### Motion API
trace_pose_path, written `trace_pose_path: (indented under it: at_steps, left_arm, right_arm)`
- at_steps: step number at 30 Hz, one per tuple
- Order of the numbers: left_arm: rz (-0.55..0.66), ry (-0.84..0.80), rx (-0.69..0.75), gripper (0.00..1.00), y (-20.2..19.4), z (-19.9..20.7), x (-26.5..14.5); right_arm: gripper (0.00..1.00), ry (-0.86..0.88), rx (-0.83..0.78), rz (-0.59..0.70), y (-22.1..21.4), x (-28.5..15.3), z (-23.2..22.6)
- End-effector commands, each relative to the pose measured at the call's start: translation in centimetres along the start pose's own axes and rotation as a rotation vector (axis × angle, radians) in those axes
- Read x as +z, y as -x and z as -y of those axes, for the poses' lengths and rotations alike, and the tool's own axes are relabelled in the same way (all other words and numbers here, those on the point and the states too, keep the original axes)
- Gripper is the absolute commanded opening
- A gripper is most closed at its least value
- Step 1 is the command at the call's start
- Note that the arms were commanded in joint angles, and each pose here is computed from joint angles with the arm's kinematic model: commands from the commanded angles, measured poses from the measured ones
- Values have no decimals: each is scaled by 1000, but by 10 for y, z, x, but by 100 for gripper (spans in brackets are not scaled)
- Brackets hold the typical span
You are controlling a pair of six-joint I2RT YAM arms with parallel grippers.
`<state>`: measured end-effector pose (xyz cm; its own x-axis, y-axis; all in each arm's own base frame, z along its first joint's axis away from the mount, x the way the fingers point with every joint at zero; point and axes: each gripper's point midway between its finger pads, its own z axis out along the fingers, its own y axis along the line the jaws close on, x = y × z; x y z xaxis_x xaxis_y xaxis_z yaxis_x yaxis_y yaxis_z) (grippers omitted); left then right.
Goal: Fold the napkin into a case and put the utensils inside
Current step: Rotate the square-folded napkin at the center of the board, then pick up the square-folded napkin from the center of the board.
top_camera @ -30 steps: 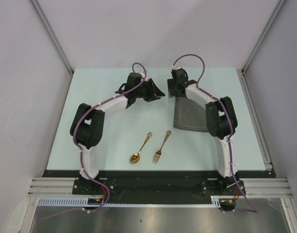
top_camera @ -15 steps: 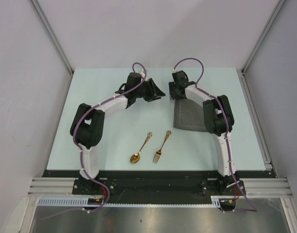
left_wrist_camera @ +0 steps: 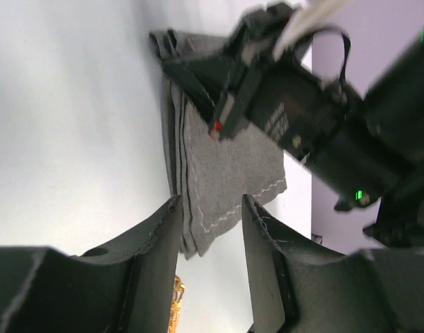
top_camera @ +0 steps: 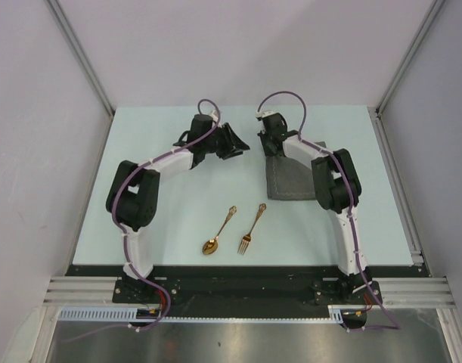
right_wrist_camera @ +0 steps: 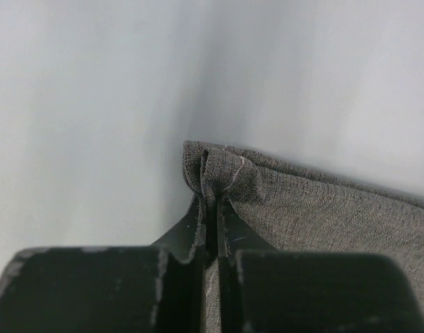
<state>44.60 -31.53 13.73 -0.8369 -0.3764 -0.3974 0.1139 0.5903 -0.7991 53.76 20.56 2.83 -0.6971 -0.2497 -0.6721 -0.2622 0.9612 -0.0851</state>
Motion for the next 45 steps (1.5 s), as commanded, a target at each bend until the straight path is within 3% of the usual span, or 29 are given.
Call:
trace_pose_path:
  at_steps: [1, 4, 9, 15, 17, 21, 29, 45]
  left_arm:
    - [119, -22, 3, 46, 43, 5, -21]
    - [102, -2, 32, 48, 49, -5, -12]
    - [66, 24, 58, 54, 38, -21, 2]
    - [-65, 108, 132, 61, 6, -33, 36]
    - [-114, 153, 137, 61, -6, -47, 47]
    - [-119, 200, 164, 64, -6, -47, 60]
    - [-139, 285, 175, 65, -14, -66, 70]
    - [-212, 263, 123, 56, -24, -86, 82]
  right_arm:
    - [3, 214, -219, 87, 1, -27, -70]
    - [17, 279, -225, 81, -6, -40, -79]
    - [55, 340, -83, 127, -2, -85, -72]
    - [67, 314, 346, 102, -1, -152, -25]
    - [71, 236, 563, 60, -14, -161, 12]
    - [71, 116, 908, -39, -76, -175, 71]
    - [71, -107, 1118, -21, -170, -208, 138]
    - [66, 2, 1124, 3, -174, -171, 146]
